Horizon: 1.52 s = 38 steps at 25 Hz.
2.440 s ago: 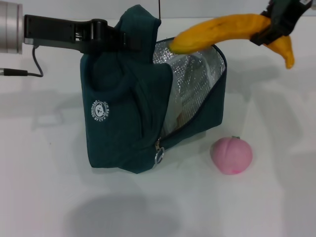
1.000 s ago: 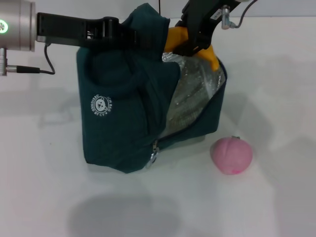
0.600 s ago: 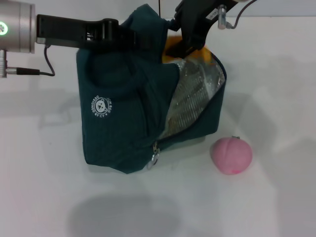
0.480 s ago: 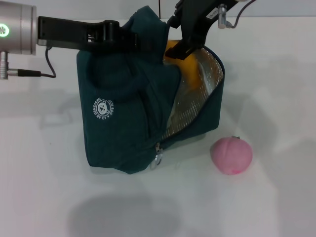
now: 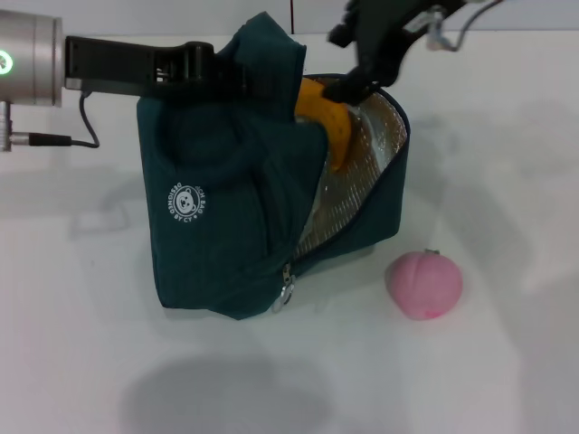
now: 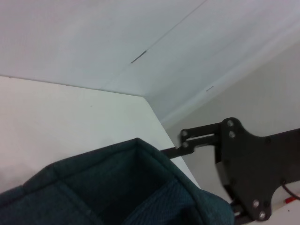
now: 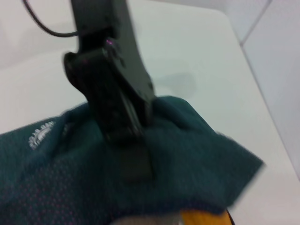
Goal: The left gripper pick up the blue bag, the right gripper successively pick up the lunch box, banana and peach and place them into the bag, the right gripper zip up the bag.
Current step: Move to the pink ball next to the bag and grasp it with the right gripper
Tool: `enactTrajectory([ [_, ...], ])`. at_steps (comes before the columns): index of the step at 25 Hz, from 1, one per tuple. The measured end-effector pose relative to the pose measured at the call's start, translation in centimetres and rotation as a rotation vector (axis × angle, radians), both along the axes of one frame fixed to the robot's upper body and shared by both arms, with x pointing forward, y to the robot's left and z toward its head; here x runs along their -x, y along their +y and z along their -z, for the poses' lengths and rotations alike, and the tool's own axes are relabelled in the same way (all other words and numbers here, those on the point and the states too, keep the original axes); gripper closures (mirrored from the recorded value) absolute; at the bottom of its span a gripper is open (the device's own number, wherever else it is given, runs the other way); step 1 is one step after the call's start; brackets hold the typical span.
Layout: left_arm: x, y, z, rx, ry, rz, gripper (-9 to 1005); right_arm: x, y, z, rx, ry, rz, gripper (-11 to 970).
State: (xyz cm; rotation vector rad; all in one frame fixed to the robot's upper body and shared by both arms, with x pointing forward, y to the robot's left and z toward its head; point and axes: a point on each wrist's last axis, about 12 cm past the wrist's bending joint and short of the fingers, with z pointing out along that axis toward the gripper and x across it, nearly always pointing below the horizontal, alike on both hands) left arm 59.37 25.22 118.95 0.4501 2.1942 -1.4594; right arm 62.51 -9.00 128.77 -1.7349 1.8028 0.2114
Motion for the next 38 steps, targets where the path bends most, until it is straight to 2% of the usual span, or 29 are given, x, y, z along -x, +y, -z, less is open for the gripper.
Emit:
enactTrajectory([
  [5,0.1,0.2,0.1,0.005,0.002,-0.006,927,0.7,-4.0,-0.8,-0.065,0.046,0.110,323],
  [9,0.2,0.3,0.2,0.006,0.004,-0.007,926,1.1,-7.7,-0.6,-0.126,0.154,0.216,323],
  [13,0.2,0.3,0.4,0.010,0.013,-0.007,926,2.1,-10.7,0.8,-0.148,0.269,0.278,323],
  [18,0.3,0.4,0.9,0.016,0.029,-0.006,926,3.3,-12.4,3.2,-0.154,0.383,0.300,323],
  [24,0.4,0.5,1.0,0.017,0.034,-0.005,925,3.6,-12.3,4.1,-0.121,0.539,0.362,324],
  [29,0.3,0.4,1.0,0.016,0.033,-0.002,925,3.2,-11.3,4.9,-0.037,0.594,0.378,324],
  [33,0.3,0.3,1.0,0.016,0.034,0.000,924,2.9,-10.2,6.0,0.030,0.612,0.368,324],
  [38,0.4,0.5,1.0,0.015,0.037,-0.005,924,2.7,-8.9,6.9,0.080,0.563,0.347,324],
])
